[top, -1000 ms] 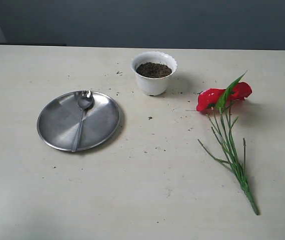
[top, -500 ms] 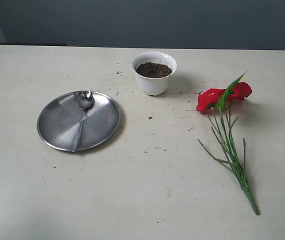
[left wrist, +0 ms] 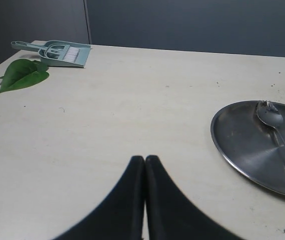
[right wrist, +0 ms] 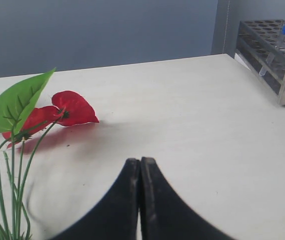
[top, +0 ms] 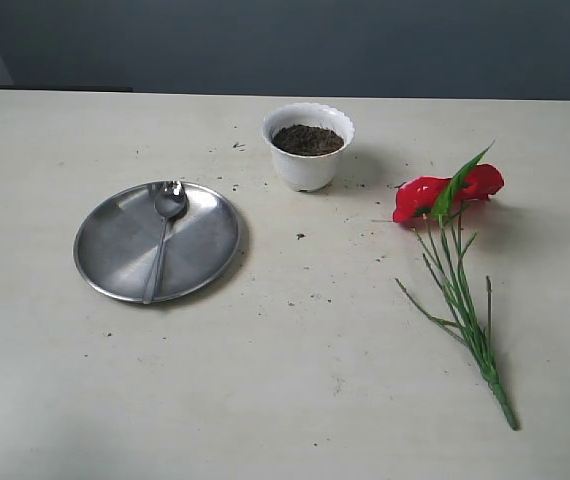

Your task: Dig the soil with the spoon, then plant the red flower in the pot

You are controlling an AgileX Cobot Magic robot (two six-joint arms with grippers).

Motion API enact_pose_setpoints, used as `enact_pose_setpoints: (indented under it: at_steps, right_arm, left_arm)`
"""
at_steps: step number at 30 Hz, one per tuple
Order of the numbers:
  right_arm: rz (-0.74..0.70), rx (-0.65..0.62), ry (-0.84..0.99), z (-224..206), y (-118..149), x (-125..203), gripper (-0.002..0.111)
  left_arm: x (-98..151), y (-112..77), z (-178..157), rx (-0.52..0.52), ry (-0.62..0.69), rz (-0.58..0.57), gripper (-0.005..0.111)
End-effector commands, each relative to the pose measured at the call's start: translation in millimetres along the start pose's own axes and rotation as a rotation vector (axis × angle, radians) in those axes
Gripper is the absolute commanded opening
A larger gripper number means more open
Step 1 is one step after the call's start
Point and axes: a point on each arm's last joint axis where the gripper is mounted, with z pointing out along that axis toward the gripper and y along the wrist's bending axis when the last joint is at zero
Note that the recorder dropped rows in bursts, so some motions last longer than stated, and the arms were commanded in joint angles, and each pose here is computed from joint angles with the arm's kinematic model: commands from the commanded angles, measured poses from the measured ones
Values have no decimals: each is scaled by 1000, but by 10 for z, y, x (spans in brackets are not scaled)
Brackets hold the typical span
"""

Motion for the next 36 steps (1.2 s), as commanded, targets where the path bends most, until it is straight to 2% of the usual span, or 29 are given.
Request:
enact_pose_setpoints:
  at_steps: [1,27,30,36]
  right_arm:
    - [1,4,-7,0,-3,1,-1]
    - [-1,6,-12,0,-4,-4,-1]
    - [20,6,-71,-2,-5,-58,-1]
    - [151,-2,-245,-27,-13,-213,-1]
  left_arm:
    - [-3,3,1,-3,-20,6,0]
    - [-4,9,1,-10,-21,24,0]
    - [-4,9,1,-10,-21,25,0]
    - [-4,10,1,-11,-21,28,0]
